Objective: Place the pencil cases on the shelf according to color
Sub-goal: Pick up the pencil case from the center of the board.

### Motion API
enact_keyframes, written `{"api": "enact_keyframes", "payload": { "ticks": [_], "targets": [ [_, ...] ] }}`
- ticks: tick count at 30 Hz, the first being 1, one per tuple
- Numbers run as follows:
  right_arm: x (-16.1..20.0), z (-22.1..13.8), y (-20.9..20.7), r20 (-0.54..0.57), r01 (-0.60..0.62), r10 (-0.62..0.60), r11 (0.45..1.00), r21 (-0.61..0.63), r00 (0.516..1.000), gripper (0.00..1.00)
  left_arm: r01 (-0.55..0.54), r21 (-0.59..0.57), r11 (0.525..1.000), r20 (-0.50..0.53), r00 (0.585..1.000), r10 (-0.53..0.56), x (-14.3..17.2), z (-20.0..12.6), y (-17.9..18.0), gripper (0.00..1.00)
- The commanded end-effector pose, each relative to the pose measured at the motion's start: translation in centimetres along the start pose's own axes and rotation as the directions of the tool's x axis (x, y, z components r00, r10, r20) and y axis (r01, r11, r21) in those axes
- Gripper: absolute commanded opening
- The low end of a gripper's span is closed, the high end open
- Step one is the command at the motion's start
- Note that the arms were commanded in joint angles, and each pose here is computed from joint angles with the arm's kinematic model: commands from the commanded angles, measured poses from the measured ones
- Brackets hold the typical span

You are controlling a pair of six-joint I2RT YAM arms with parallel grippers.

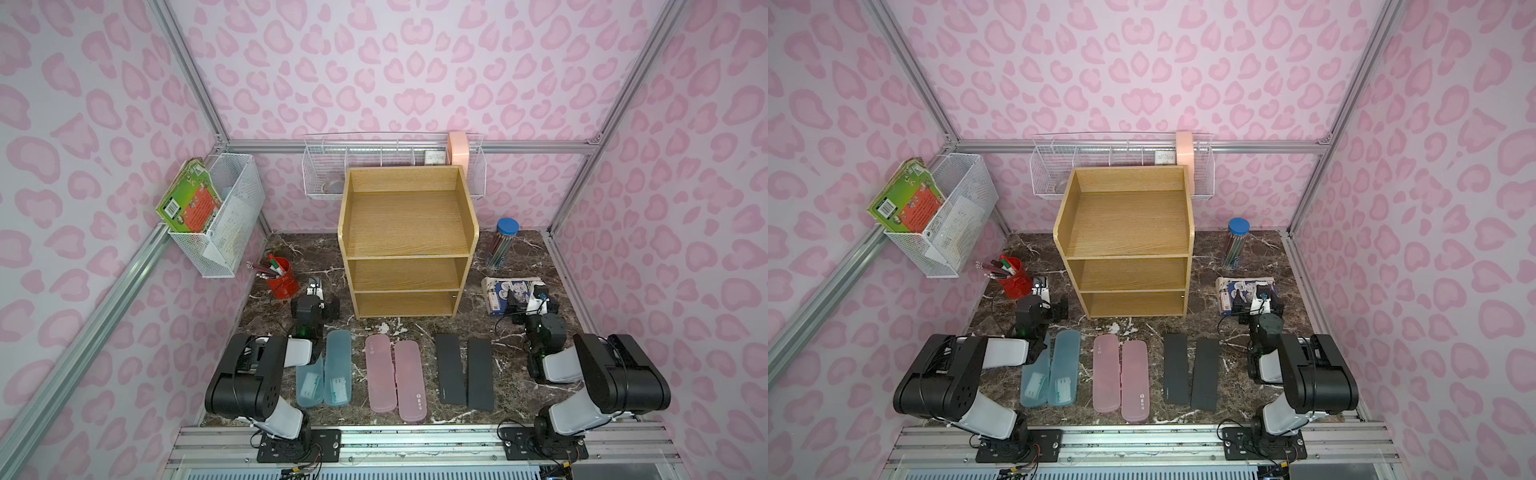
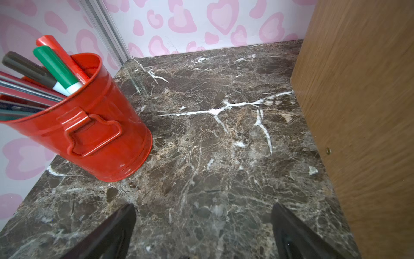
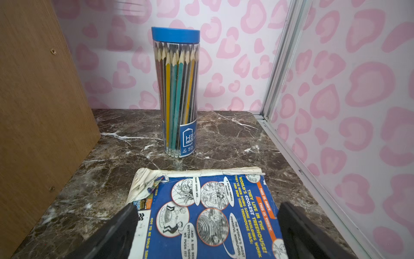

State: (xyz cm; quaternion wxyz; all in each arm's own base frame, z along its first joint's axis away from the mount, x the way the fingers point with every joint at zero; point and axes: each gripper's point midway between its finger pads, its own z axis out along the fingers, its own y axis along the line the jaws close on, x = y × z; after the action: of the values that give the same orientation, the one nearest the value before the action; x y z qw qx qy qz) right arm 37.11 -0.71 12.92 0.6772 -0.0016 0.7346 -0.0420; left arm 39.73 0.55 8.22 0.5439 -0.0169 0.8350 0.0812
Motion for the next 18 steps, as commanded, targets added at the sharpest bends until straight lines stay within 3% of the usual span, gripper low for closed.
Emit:
{"api": "enact_keyframes", "payload": {
  "ticks": [1, 18],
  "targets": [
    [-0.45, 0.06, 0.04, 0.015, -0.002, 0.002, 1.000, -0.002, 1.000, 1.00, 0.005, -0.001, 1.000, 0.022, 1.000, -0.005, -0.63, -0.02, 0.04, 0.99],
    [-0.42, 0.12, -0.05, 0.013, -0.002, 0.002, 1.000, 0.001, 1.000, 1.00, 0.005, 0.000, 1.000, 0.024, 1.000, -0.005, -0.72, 0.01, 0.00, 0.99]
  ]
}}
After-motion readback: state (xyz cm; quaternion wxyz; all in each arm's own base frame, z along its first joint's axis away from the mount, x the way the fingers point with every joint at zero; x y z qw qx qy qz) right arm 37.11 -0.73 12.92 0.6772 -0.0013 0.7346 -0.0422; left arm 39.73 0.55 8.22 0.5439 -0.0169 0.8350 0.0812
